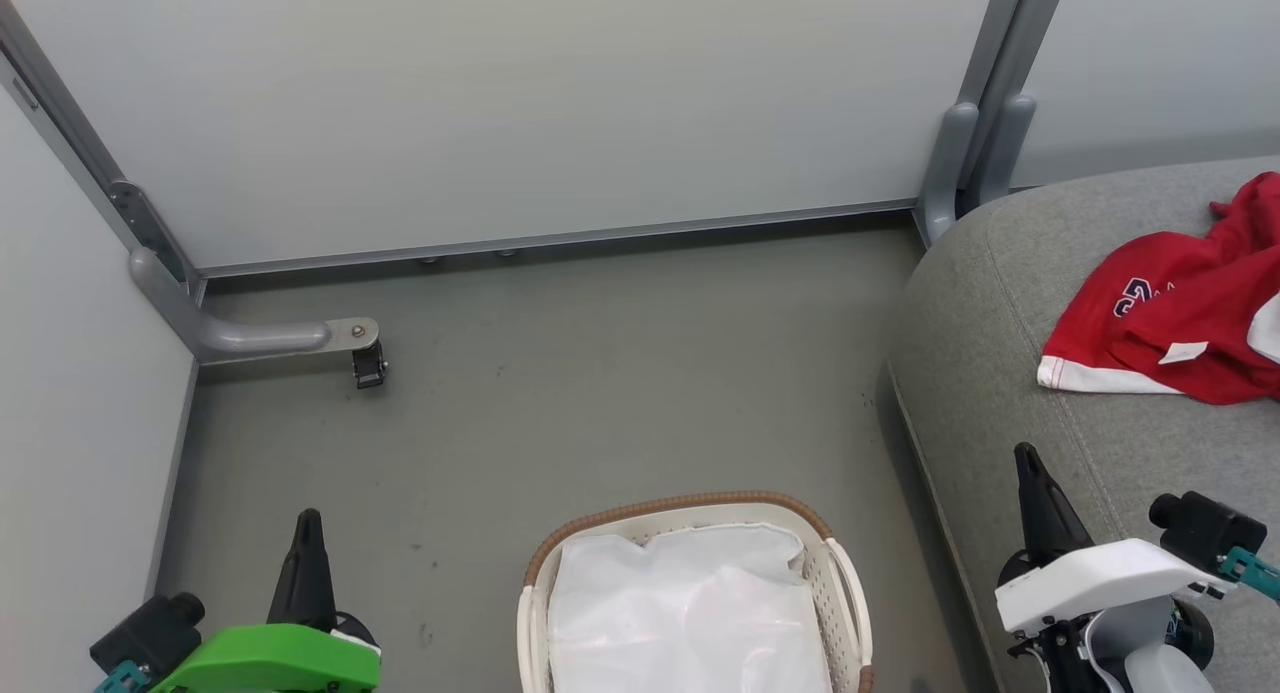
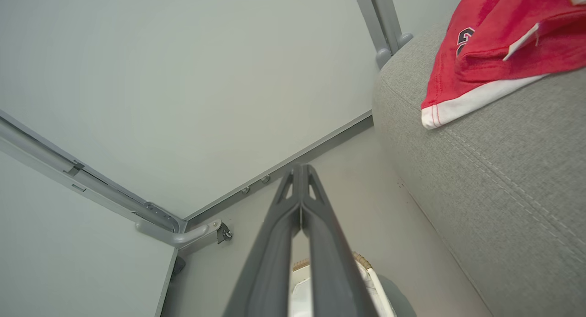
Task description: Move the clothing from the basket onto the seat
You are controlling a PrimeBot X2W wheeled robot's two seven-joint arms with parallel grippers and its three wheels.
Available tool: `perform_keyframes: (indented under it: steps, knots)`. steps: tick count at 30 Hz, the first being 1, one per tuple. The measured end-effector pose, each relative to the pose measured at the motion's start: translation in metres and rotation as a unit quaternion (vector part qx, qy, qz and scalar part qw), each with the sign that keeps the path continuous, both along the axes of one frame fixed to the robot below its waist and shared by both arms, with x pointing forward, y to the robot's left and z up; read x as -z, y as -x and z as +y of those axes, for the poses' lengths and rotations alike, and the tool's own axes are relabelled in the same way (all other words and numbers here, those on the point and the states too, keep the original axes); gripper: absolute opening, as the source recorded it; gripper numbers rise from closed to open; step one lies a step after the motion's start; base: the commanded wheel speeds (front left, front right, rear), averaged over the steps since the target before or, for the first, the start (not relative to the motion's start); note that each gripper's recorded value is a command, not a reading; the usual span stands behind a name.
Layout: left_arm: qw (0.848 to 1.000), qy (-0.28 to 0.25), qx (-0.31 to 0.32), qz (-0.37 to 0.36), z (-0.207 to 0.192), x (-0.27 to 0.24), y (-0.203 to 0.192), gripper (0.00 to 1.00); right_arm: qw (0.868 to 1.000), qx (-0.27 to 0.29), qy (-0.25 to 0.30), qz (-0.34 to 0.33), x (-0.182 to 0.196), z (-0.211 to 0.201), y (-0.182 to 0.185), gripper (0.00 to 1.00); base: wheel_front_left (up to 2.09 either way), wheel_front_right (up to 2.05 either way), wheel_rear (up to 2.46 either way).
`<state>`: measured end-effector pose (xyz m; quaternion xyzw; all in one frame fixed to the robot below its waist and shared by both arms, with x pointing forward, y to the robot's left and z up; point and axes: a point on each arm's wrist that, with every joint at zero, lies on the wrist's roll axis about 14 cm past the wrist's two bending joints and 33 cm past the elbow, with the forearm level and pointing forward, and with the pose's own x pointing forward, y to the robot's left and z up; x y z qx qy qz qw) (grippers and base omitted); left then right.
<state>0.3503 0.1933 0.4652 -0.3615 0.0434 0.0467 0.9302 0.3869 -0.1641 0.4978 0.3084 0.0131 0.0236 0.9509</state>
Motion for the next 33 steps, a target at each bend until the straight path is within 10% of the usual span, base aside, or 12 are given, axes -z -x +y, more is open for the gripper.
perform_keyframes:
  steps: [33]
  knots:
    - [0.982,0.186,-0.016,-0.013,0.005,-0.013,-0.015,0.00,0.977,0.025,-0.211,0.024,0.001,-0.017,0.000,0.00,0.00,0.00,0.00]
